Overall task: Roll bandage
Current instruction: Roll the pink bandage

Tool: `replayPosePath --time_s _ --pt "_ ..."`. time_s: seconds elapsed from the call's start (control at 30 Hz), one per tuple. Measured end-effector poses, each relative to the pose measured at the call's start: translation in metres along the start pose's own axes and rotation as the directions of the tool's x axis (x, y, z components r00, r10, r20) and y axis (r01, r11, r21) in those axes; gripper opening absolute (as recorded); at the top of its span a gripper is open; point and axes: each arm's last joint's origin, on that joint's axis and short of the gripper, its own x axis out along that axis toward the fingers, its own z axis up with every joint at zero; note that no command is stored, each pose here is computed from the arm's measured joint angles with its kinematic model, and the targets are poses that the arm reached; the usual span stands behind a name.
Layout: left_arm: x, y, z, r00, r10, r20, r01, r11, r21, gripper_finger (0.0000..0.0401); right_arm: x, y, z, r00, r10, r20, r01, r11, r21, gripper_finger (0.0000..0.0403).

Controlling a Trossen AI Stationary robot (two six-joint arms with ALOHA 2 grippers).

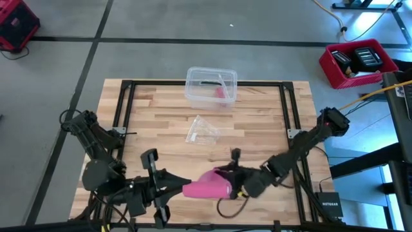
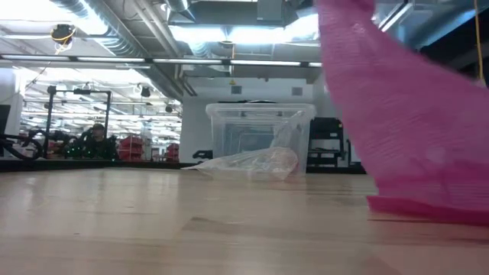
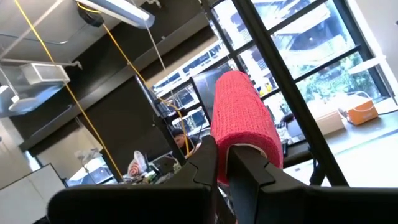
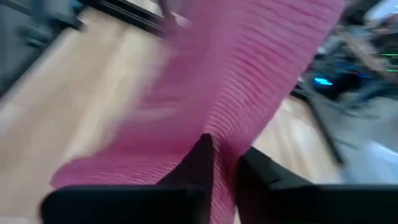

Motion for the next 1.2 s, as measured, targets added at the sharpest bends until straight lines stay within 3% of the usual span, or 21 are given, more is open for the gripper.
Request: replayPosePath --time_s 0.1,0.2,0.33,0.4,0.47,0.57,0.7,0.9,1.03,1.2 --pt "0.0 -0.001 -0.001 1.0 -0.009 -0.007 0.009 1.0 0.012 0.0017 0.009 -0.008 0.002 0.993 0.112 0.025 -0.113 0.993 0.025 0.011" --pt "0.0 -0.001 -0.001 1.0 -0.01 -0.009 0.011 1.0 0.007 0.0017 0.011 -0.015 0.002 0.992 0.124 0.021 -0.124 0.992 -0.022 0.0171" --pt "-0.001 -0.002 -0.001 1.0 -0.011 -0.007 0.011 1.0 0.0 0.0017 -0.006 -0.032 0.016 0.997 -0.074 0.023 0.078 0.972 -0.221 0.024" --pt "-0.002 -0.002 0.0 1.0 -0.014 -0.006 0.014 1.0 0.001 0.0017 -0.019 -0.043 0.028 0.982 -0.185 0.024 0.185 0.948 -0.258 0.0262" --pt "-0.002 -0.002 0.0 1.0 -0.014 -0.005 0.014 1.0 -0.001 0.0017 -0.033 -0.055 0.039 0.974 -0.225 0.025 0.223 0.94 -0.259 0.0276" --pt "-0.002 -0.002 0.0 1.0 -0.011 -0.01 0.011 1.0 -0.003 0.0017 -0.059 -0.063 0.05 0.987 -0.161 0.019 0.161 0.966 -0.204 0.0284" --pt "-0.001 -0.001 -0.001 1.0 0.004 -0.024 -0.004 1.0 -0.014 0.0017 -0.093 -0.065 0.055 0.998 0.049 -0.036 -0.052 0.995 -0.081 0.0286" --pt "0.002 0.005 -0.004 0.99 0.096 -0.101 -0.098 0.995 -0.012 0.0017 -0.135 -0.048 0.045 0.938 0.314 -0.149 -0.284 0.939 0.195 0.0286" --pt "0.009 0.02 -0.002 0.981 0.178 -0.074 -0.181 0.983 -0.038 0.0017 -0.147 -0.023 0.024 0.924 0.321 -0.208 -0.263 0.929 0.261 0.0286" --pt "0.016 0.04 -0.001 0.956 0.288 -0.048 -0.289 0.957 -0.022 0.0017 -0.139 0.015 -0.019 0.968 0.187 -0.167 -0.125 0.937 0.325 0.0286"
